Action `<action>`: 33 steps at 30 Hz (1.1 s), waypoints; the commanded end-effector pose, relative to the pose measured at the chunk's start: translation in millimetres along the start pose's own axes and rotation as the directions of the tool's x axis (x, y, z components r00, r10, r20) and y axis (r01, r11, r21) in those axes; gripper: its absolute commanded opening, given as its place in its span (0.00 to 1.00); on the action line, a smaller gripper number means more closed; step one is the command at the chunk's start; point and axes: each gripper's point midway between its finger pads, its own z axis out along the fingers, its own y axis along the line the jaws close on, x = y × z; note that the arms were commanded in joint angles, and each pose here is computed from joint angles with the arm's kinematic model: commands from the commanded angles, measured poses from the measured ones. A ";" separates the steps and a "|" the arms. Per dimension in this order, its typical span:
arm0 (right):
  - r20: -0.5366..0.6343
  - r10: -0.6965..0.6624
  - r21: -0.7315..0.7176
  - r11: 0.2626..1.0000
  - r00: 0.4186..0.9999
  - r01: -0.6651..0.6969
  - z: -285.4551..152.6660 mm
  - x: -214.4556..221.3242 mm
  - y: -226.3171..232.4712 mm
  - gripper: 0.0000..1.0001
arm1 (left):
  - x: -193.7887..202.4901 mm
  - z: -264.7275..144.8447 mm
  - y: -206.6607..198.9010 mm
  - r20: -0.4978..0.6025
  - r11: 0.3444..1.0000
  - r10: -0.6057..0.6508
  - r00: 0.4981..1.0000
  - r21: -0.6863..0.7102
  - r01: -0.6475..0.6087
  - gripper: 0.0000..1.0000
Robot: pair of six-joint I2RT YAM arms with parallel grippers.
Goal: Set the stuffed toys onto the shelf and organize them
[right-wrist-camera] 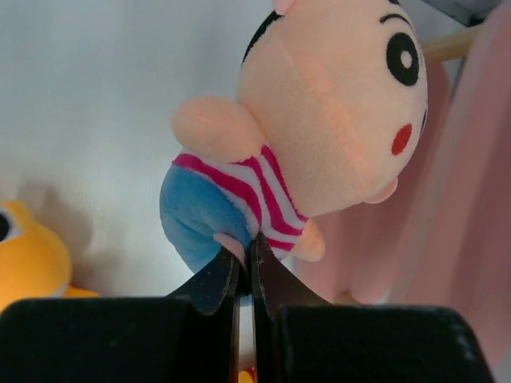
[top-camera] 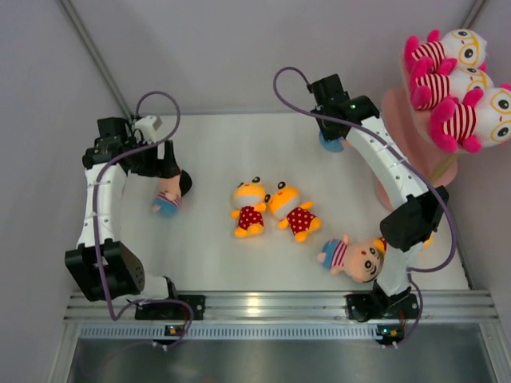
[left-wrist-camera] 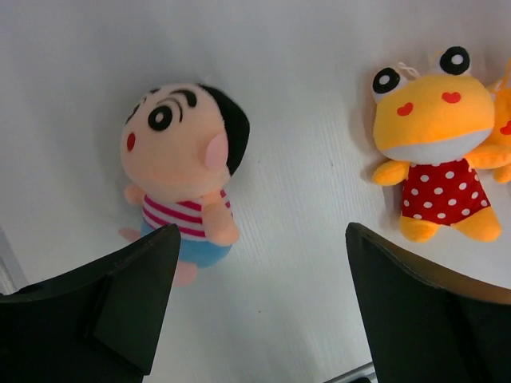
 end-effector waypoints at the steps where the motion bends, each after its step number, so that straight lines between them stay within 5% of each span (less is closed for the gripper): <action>1: 0.193 0.183 -0.231 0.963 0.964 -0.136 -47.3 -42.2 37.1 0.00 | -49.0 -7.7 -53.5 0.107 0.980 0.170 0.980 0.087 -0.180 0.92; 7: 0.229 0.175 -0.446 0.893 0.957 -0.057 -82.1 -41.6 82.7 0.00 | -85.1 -23.6 -178.6 0.280 0.816 0.397 0.874 0.327 -0.476 0.98; 15: 0.389 0.101 -0.637 0.748 0.916 0.188 -152.5 -42.1 159.0 0.00 | -90.8 -24.9 -256.3 0.362 0.675 0.459 0.811 0.451 -0.584 0.98; 22: 0.426 0.106 -0.681 0.692 0.899 0.241 -175.4 -43.8 179.9 0.00 | -88.0 -30.1 -272.4 0.382 0.647 0.454 0.805 0.480 -0.592 0.96; 26: 0.458 0.119 -0.704 0.654 0.881 0.277 -189.0 -46.0 188.1 0.00 | -87.7 -28.3 -271.5 0.376 0.653 0.455 0.807 0.475 -0.590 0.80; 33: 0.531 0.131 -0.725 0.581 0.837 0.369 -215.3 -37.2 190.2 0.00 | -96.7 -34.3 -265.4 0.411 0.654 0.491 0.768 0.408 -0.637 0.75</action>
